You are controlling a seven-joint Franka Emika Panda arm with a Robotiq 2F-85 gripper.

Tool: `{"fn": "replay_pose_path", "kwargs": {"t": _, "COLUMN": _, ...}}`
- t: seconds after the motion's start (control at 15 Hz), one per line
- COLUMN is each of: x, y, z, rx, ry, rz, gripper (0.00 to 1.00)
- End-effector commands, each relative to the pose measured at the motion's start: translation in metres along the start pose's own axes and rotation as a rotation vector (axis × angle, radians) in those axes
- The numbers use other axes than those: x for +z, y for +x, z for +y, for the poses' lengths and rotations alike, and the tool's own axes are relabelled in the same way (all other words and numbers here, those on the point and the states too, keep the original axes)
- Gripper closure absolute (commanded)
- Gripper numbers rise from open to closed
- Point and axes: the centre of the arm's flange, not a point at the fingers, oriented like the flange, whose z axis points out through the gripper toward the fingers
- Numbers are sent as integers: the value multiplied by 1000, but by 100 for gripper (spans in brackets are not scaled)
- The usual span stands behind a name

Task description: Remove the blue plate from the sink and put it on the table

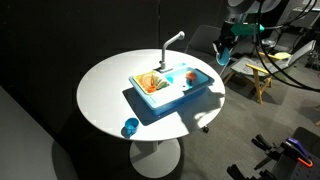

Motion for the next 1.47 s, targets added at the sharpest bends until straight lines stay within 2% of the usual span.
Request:
{"fn": "replay_pose_path", "kwargs": {"t": 0.0, "x": 2, "y": 32, "z": 8, "rx": -13, "ry": 30, "rz": -35, "gripper": 99}}
{"fn": "replay_pose_path", "kwargs": {"t": 0.67, "x": 29, "y": 67, "z": 29, "rx": 4, "ry": -1, "rz": -105, "gripper": 99}}
{"fn": "replay_pose_path", "kwargs": {"t": 1.07, "x": 39, "y": 79, "z": 32, "rx": 2, "ry": -76, "rz": -85, "gripper": 99}}
{"fn": "replay_pose_path", "kwargs": {"t": 1.4, "x": 50, "y": 86, "z": 26, "rx": -38, "ry": -71, "rz": -73, "gripper": 99}}
